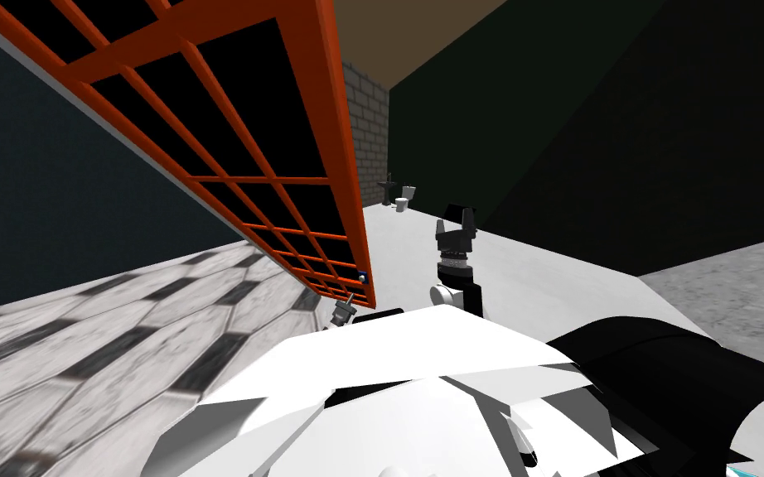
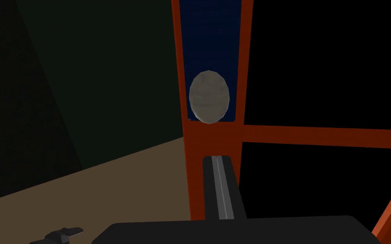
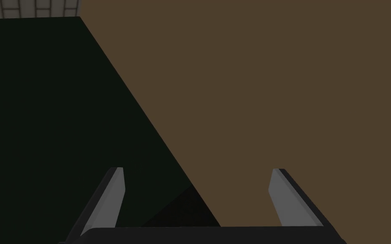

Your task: Push the door open

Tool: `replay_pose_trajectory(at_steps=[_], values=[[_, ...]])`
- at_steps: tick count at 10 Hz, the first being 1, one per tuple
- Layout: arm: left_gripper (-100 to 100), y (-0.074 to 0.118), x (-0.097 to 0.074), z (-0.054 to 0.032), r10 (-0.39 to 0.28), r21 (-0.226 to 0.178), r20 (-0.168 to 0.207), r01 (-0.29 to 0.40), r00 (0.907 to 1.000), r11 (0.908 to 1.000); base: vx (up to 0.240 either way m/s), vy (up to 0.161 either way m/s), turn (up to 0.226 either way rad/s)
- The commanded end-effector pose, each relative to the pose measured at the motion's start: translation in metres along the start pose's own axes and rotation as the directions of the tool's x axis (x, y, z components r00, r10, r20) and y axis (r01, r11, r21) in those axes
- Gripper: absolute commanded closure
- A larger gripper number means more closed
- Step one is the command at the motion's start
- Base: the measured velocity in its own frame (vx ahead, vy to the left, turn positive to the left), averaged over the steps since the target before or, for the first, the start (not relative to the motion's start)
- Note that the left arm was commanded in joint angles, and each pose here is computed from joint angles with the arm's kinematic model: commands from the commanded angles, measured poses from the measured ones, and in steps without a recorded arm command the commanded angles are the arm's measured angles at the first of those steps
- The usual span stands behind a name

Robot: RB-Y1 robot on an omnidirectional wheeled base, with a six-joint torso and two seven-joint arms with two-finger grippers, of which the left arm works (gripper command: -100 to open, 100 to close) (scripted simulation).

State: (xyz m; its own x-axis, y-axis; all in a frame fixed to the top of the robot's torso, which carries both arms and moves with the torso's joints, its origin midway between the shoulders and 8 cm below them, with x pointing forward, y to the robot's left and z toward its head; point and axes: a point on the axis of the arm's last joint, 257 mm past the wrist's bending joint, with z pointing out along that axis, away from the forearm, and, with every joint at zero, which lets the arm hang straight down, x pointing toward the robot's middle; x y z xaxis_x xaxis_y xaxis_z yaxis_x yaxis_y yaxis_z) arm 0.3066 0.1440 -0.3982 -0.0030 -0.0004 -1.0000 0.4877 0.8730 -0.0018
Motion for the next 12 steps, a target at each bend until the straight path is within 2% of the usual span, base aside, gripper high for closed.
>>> replay_pose_trajectory(at_steps=[1, 3, 4, 5, 7, 8, 10, 11, 12], values=[[-100, 0.017, 0.002, -0.0104, 0.021, -0.033, -0.014, -0.022, 0.9997, 0.9992, -0.073, -0.057, 0.214], [-100, 0.02, 0.0, -0.0095, 0.007, -0.078, -0.001, -0.007, 1.0, 0.9969, -0.144, -0.087, 0.173], [-100, 0.019, 0.0, -0.0092, 0.011, -0.062, -0.006, -0.011, 0.9999, 0.998, -0.068, -0.04, 0.033], [-100, 0.027, 0.002, -0.0101, 0.028, -0.062, -0.019, -0.03, 0.9994, 0.9977, 0.104, -0.067, -0.049], [-100, 0.032, 0.003, -0.0062, 0.036, -0.065, -0.024, -0.037, 0.9991, 0.9972, 0.231, -0.123, -0.027], [-100, 0.033, 0.003, -0.0025, 0.034, -0.069, -0.023, -0.036, 0.9992, 0.997, 0.222, -0.093, -0.027], [-100, 0.028, 0.0, 0.0111, 0.013, -0.086, -0.008, -0.014, 0.9999, 0.9962, 0.214, -0.11, -0.023], [-100, 0.03, 0.001, 0.0073, 0.02, -0.08, -0.011, -0.021, 0.9997, 0.9966, 0.094, -0.041, -0.001], [100, 0.03, 0.001, 0.0073, 0.02, -0.08, -0.011, -0.021, 0.9997, 0.9966, -0.008, 0.003, 0.007]])
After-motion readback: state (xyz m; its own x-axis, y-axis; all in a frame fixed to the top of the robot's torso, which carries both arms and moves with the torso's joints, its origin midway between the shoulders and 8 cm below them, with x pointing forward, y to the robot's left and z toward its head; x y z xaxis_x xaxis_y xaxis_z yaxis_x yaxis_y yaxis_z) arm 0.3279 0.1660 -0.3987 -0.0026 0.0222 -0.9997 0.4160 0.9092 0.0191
